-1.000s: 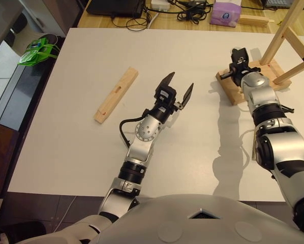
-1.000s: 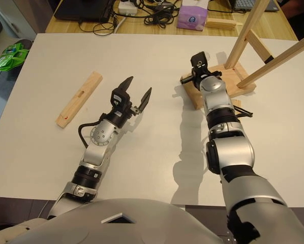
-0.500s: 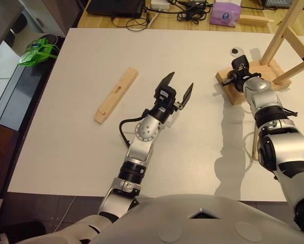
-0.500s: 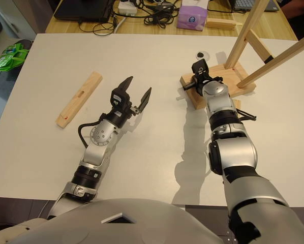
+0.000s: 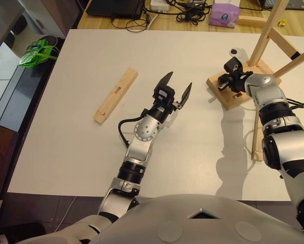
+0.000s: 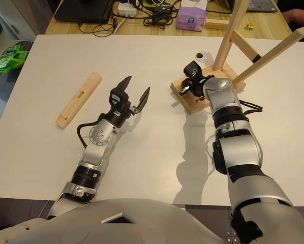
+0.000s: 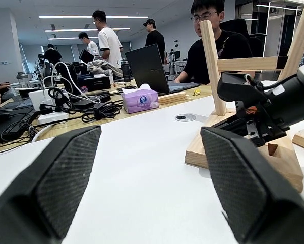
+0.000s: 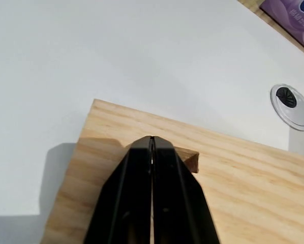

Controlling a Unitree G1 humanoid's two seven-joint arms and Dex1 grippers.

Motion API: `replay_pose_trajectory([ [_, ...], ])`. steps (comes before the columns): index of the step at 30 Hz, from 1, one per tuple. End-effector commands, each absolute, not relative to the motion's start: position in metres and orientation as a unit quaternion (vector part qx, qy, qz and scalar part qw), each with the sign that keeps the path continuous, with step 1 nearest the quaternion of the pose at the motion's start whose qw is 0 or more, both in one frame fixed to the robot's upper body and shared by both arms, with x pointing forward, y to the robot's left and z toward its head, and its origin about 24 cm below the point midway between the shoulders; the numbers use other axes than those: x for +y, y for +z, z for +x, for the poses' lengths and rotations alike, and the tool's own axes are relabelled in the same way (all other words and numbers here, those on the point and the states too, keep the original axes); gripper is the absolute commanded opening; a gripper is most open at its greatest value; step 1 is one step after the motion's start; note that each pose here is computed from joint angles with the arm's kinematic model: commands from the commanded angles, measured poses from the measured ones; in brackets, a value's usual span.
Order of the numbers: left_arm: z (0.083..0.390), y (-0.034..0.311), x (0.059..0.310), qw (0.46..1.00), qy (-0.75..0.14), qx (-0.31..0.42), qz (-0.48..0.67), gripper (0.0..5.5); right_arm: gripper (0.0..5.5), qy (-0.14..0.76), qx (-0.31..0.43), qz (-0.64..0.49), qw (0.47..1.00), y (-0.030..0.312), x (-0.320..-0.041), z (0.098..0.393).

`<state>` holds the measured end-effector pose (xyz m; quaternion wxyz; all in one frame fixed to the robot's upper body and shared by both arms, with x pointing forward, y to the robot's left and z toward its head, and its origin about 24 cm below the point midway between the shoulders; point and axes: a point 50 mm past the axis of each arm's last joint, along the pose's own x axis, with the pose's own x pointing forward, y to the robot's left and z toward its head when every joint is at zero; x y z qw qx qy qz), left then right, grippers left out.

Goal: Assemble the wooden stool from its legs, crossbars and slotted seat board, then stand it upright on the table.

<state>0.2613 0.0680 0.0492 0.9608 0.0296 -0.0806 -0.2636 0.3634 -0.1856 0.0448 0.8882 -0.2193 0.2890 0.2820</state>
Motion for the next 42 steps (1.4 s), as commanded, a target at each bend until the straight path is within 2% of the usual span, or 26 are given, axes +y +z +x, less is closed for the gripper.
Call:
replay_pose_trajectory([
  [1, 0.265, 0.050, 0.071, 0.962, -0.258, -0.084, 0.038, 3.63, 0.01, 0.336, 0.359, -0.222, 0.842, 0.019, -0.196, 0.336],
  [5, 0.268, 0.052, 0.076, 0.965, -0.245, -0.088, 0.040, 3.63, 0.01, 0.421, 0.369, -0.226, 0.798, 0.020, -0.196, 0.312],
  [9, 0.271, 0.053, 0.078, 0.965, -0.242, -0.093, 0.042, 3.63, 0.01, 0.482, 0.359, -0.212, 0.771, 0.023, -0.183, 0.292],
  [27, 0.272, 0.052, 0.076, 0.962, -0.252, -0.093, 0.045, 3.63, 0.01, 0.608, 0.338, -0.218, 0.684, 0.037, -0.175, 0.249],
  [29, 0.273, 0.053, 0.076, 0.962, -0.253, -0.094, 0.046, 3.63, 0.01, 0.598, 0.309, -0.226, 0.704, 0.046, -0.174, 0.257],
  [31, 0.273, 0.053, 0.077, 0.962, -0.253, -0.095, 0.047, 3.63, 0.01, 0.569, 0.246, -0.229, 0.750, 0.065, -0.170, 0.274],
  [34, 0.273, 0.053, 0.078, 0.961, -0.256, -0.095, 0.048, 3.63, 0.01, 0.518, 0.115, -0.202, 0.823, 0.108, -0.164, 0.299],
  [37, 0.273, 0.054, 0.078, 0.960, -0.257, -0.097, 0.047, 3.63, 0.01, 0.509, 0.026, -0.178, 0.842, 0.137, -0.165, 0.299],
  [42, 0.274, 0.063, 0.081, 0.964, -0.231, -0.127, 0.039, 3.63, 0.01, 0.478, -0.028, -0.160, 0.863, 0.150, -0.177, 0.289],
])
